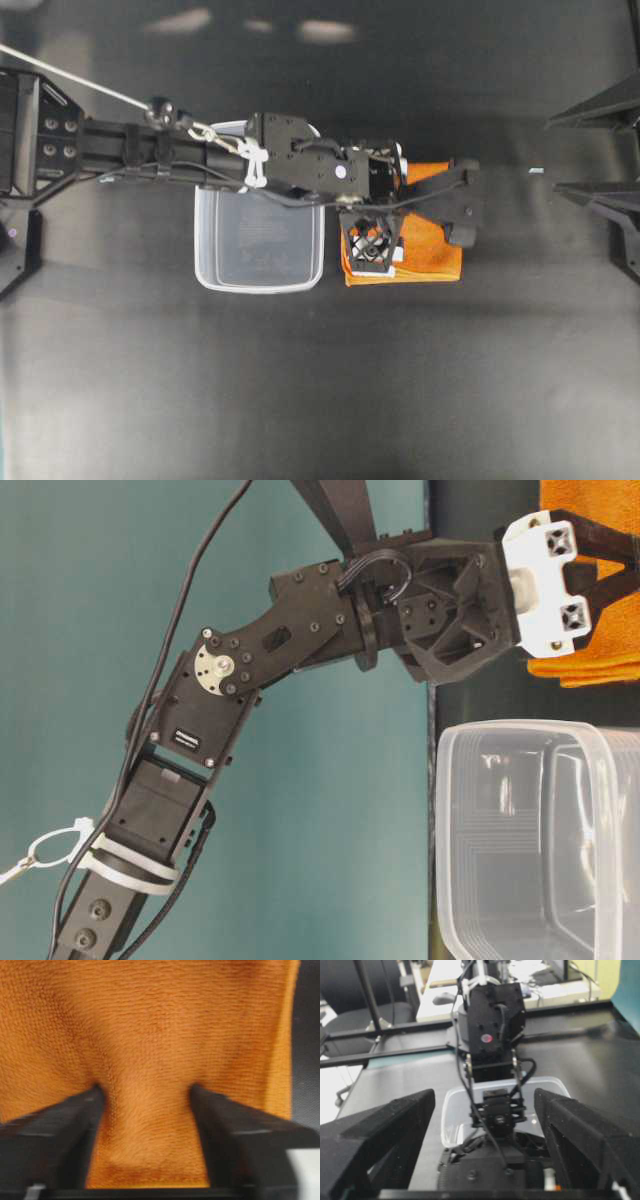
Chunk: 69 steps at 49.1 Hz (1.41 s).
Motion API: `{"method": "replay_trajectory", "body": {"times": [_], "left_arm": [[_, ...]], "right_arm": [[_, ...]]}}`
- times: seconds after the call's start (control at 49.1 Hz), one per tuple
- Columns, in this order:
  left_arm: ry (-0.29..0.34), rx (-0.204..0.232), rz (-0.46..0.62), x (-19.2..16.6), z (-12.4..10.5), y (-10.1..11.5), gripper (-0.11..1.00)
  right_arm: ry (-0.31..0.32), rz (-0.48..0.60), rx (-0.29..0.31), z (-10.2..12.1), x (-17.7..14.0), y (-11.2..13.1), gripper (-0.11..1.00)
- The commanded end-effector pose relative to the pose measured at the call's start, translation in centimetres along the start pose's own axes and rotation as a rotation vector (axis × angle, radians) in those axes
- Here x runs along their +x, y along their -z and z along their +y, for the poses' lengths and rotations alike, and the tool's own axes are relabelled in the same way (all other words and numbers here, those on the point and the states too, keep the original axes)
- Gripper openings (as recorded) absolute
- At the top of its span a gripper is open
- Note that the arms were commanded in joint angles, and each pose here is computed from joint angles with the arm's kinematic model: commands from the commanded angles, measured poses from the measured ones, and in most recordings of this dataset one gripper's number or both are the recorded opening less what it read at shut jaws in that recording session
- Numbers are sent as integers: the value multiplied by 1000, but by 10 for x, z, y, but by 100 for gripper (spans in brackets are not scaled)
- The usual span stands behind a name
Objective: Place the orange towel into the container with the left arm.
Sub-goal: 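Lift the pinched towel and carry it left over the container, then lower the towel into the container and open the left gripper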
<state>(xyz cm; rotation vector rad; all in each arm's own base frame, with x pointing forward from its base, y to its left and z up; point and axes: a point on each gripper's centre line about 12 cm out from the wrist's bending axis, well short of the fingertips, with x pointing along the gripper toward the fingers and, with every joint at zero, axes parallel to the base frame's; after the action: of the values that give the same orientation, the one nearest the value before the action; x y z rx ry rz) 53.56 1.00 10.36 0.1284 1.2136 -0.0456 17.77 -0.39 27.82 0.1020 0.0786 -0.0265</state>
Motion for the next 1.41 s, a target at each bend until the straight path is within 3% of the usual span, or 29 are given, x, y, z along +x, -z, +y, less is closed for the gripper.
{"method": "replay_trajectory", "body": {"times": [0.0, 0.102, 0.183, 0.387, 0.529, 0.631, 0.753, 0.876, 1.1, 1.385], "left_arm": [[2, 20, -9, -2, -9, -3, 51], [3, 24, -21, -8, -12, -6, 22], [0, 24, -52, -22, -11, -13, 6], [-21, 10, -180, -101, -1, -37, 6], [-33, -2, -234, -168, 5, -37, 6], [-35, -10, -214, -205, 8, -23, 6], [-32, -21, -144, -224, 10, 4, 6], [-26, -28, -73, -219, 9, 42, 6], [-24, -27, -57, -213, 2, 88, 6], [-33, -36, -89, -210, 4, 113, 6]], "right_arm": [[3, -10, 6, 0, 1, -2, 77], [3, -8, 6, 0, 1, -1, 77], [3, -11, 6, 0, 0, -2, 77], [2, -19, 8, 0, -2, -3, 77], [1, -25, 6, 0, -3, -4, 77], [1, -26, 6, 0, -3, -4, 77], [1, -22, 5, 0, -3, -3, 77], [1, -23, 6, 0, -3, -3, 77], [1, -25, 8, 0, -3, -3, 77], [1, -22, 6, 0, -3, -2, 77]]}}
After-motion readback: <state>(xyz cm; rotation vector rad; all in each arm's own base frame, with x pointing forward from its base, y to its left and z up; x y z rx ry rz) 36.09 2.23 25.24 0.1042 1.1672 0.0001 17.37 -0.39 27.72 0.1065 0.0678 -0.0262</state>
